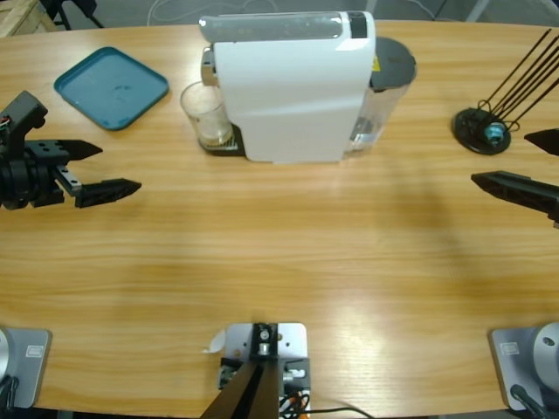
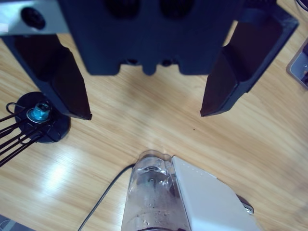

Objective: Pour coffee

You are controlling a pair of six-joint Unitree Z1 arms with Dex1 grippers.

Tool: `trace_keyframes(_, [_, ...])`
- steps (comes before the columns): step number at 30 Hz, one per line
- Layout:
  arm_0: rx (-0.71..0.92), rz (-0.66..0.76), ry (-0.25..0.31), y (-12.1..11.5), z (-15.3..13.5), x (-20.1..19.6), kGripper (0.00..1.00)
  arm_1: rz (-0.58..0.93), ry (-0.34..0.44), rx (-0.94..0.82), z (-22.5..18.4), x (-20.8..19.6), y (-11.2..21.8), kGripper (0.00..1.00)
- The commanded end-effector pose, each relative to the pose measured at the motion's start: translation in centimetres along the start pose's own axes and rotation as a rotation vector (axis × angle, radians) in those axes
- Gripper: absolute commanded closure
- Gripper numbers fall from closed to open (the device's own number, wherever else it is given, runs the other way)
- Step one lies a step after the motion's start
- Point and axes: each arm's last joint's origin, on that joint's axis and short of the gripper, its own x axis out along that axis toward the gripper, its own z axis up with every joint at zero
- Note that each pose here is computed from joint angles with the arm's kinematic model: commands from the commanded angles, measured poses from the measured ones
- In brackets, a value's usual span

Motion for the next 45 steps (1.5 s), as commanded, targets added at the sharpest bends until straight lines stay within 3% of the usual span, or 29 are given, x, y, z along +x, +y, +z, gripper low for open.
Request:
trace_keyframes(1, [-0.012,-0.012,0.039,-0.1,-1.0,0.6,0.000,-0.003,0.014,0.006,-1.0,0.2,0.1,0.000])
trace_keyframes(35, [-0.006,-0.010,0.048,-0.1,-0.1,1.2,0.000,0.000,0.006,0.006,-1.1,0.1,0.1,0.000])
trace_keyframes(41, [0.001,-0.013,-0.032,0.2,1.4,3.0,0.008,0.010,0.008,0.002,-1.1,0.2,0.2,0.000])
trace_keyframes(45, [-0.005,-0.014,-0.036,0.2,1.1,3.6,0.001,0.033,0.017,-0.016,-1.0,0.4,0.4,0.000])
